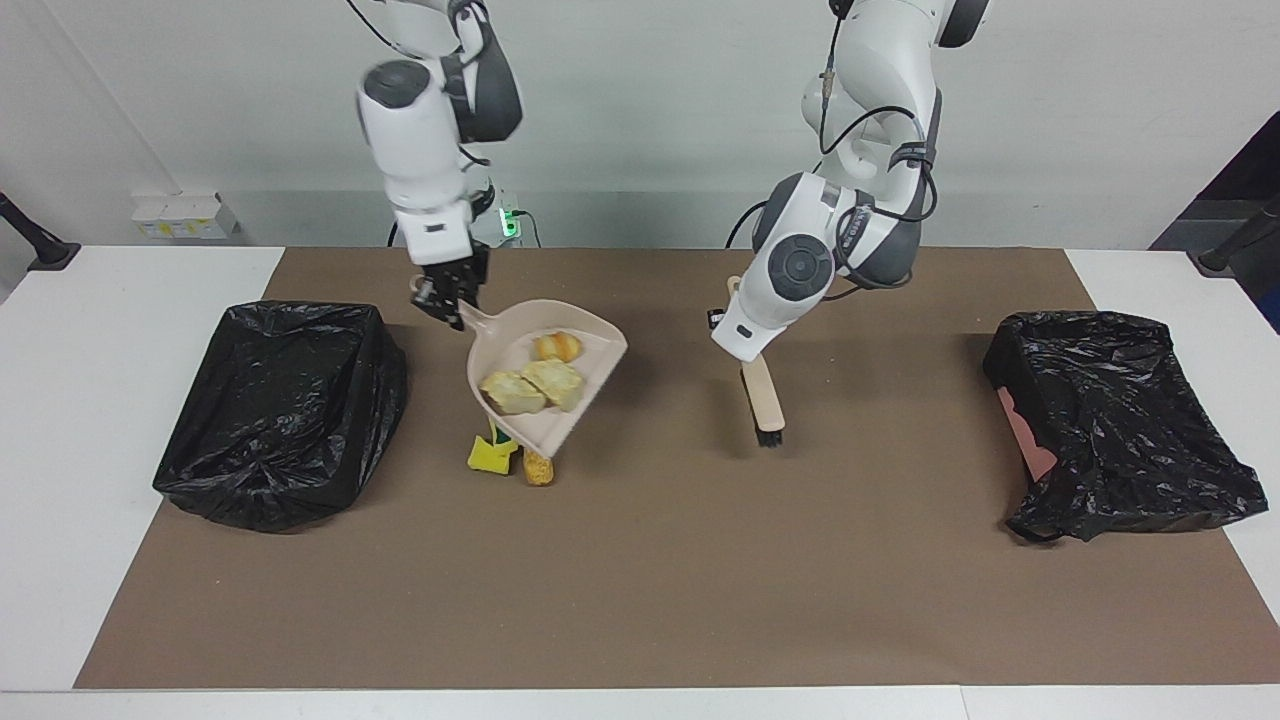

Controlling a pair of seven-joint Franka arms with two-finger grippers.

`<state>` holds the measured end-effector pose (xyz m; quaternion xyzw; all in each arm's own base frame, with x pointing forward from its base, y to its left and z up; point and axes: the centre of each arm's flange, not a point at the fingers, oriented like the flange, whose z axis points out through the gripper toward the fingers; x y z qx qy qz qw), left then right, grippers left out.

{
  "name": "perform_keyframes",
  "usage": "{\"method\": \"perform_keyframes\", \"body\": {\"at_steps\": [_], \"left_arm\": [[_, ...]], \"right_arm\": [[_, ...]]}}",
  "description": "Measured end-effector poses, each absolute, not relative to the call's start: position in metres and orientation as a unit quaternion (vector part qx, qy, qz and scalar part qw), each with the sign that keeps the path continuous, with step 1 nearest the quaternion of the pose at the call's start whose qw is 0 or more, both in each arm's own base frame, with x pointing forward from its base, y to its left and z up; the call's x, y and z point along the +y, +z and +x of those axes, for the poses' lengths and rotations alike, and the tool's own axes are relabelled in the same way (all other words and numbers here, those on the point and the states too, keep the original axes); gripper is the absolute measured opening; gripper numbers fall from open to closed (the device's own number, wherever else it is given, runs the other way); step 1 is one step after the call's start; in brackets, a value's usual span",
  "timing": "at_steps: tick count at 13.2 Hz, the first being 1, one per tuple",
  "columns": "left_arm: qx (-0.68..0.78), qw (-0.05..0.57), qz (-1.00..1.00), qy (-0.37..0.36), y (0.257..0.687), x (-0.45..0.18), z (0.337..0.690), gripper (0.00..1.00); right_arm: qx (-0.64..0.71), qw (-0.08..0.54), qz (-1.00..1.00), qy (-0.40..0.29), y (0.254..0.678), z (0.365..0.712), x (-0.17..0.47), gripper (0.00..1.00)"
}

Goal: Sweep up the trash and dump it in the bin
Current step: 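Carry the dustpan to the farther black bag and tip it with the right gripper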

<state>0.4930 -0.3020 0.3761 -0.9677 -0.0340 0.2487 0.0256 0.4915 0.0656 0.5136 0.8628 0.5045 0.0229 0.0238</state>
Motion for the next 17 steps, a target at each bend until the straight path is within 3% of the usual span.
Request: {"method": "perform_keyframes", "body": {"at_steps": [3,6,10,13,17], "left_arm": [[-0.020,0.034,-0.962,0.269,0.373,-0.311,0.472,0.27],[-0.003,0.036,-0.956,0.291,0.367,-0.328,0.434,0.27],[0.016,0.018,-0.951,0.307,0.364,-0.357,0.374,0.27],[0.009,-0.007,-0.963,0.269,0.346,-0.369,0.342,0.27],[-0.029,-0.024,-0.958,0.285,0.323,-0.349,0.330,0.27]], "right_arm": [[0.504,0.021,0.863,0.024,0.557,0.493,-0.033,0.33],[0.512,0.029,0.859,0.019,0.567,0.489,-0.139,0.33],[0.563,0.088,0.820,-0.044,0.571,0.487,-0.247,0.33],[0.629,0.165,0.749,-0.130,0.562,0.508,-0.260,0.33],[0.694,0.226,0.652,-0.207,0.559,0.537,-0.209,0.33]]}}
